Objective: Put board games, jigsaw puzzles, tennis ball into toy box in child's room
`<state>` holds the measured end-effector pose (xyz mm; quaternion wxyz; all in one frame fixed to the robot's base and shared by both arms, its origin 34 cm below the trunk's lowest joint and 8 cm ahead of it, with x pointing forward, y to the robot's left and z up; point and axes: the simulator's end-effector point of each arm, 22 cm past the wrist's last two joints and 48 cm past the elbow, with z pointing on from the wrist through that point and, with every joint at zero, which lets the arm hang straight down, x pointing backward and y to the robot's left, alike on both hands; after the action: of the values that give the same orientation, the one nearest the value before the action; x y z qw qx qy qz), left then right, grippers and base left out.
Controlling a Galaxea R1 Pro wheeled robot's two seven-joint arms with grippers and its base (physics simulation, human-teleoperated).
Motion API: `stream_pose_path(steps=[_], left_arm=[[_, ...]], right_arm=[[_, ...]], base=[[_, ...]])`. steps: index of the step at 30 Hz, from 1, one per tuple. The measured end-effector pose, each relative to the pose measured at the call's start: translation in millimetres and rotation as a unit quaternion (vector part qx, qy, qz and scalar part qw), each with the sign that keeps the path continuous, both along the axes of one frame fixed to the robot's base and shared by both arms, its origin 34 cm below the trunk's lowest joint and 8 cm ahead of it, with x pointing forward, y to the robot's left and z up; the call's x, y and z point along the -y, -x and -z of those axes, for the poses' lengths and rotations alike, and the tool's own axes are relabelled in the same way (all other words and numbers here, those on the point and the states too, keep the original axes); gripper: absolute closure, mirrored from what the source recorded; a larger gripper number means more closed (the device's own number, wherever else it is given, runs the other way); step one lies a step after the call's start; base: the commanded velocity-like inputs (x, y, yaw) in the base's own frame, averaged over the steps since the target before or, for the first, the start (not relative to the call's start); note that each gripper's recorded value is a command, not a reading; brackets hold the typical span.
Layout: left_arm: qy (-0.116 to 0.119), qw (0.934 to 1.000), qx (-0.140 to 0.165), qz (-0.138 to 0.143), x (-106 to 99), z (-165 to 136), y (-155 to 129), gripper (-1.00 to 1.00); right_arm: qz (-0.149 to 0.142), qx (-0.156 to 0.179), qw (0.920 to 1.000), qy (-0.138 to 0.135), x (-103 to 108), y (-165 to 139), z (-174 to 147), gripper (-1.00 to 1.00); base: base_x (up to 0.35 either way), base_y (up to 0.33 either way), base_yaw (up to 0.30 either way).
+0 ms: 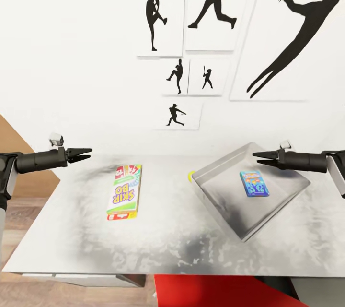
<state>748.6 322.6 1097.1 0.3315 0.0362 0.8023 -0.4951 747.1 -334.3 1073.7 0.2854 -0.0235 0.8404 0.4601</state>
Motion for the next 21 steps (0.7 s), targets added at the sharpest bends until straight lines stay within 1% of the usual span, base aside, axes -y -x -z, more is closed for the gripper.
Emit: stream_pose_path(steps=[4,9,13,16,21], left_arm=[[0.001,1.0000,0.000,-0.003,-5.1,3.2,7.2,-1.00],[0.000,0.9999,0.010,0.005,-6.0,8.6,18.6,-1.00],[0.013,0.9996,0.019,0.013,-5.8,8.0,29.7,-1.00],[0.016,0.9996,0.022,0.008,-9.9,8.6,34.1,-1.00],[0.021,0.9993,0.030,-0.002,-17.0,4.7,36.8,-1.00]], right_arm=[[-0.013,-0.002,0.9997,-0.021,-4.9,11.6,-1.9,-1.00],[-0.027,-0.006,0.9986,-0.046,-10.8,27.2,-1.5,-1.00],[-0.037,-0.008,0.9973,-0.064,-14.3,38.7,-1.7,-1.00],[-0.044,0.000,0.9965,-0.071,-16.4,45.5,-2.6,-1.00],[-0.055,0.021,0.9958,-0.070,-18.4,52.6,-2.8,-1.00]], base=[[0.000,0.000,0.000],[0.000,0.000,0.000],[0.000,0.000,0.000],[0.000,0.000,0.000],[0.000,0.000,0.000]])
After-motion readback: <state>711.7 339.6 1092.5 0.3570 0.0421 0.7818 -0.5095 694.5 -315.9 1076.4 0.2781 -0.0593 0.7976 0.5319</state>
